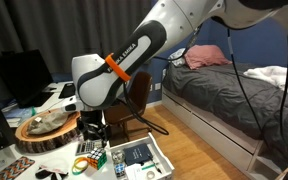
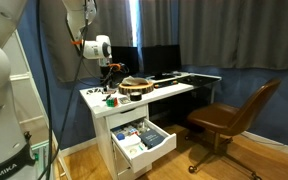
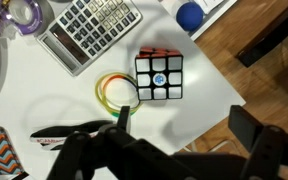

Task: Set the top Rubik's cube layer straight

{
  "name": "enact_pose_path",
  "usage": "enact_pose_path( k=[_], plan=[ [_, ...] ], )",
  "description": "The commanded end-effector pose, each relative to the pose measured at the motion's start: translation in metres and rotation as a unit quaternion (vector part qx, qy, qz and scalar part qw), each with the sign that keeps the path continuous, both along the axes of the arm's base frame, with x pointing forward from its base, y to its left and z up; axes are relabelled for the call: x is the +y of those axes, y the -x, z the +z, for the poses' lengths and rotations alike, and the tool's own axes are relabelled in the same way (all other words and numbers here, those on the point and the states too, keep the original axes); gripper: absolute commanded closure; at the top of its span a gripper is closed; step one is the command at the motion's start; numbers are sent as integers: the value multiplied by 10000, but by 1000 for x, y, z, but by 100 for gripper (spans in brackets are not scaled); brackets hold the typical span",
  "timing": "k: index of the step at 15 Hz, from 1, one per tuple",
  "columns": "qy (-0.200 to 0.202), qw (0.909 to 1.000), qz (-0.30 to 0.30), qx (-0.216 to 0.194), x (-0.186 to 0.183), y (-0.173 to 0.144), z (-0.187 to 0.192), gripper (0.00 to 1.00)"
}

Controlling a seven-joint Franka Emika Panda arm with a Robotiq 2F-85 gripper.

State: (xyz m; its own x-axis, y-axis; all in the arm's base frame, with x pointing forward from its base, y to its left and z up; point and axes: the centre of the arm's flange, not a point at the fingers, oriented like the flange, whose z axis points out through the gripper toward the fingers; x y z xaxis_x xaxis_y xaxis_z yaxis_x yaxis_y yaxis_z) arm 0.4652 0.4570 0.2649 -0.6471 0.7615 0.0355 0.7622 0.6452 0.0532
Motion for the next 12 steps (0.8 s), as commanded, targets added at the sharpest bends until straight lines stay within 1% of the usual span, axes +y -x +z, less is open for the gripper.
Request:
enact_pose_path(
  k=[1,7,12],
  plan=[
    [-117,9996,240,-102,22,-9,-23,0],
    [-132,9993,344,-43,26,-2,-53,0],
    [-15,9985,532,-83,21,-3,-66,0]
  ],
)
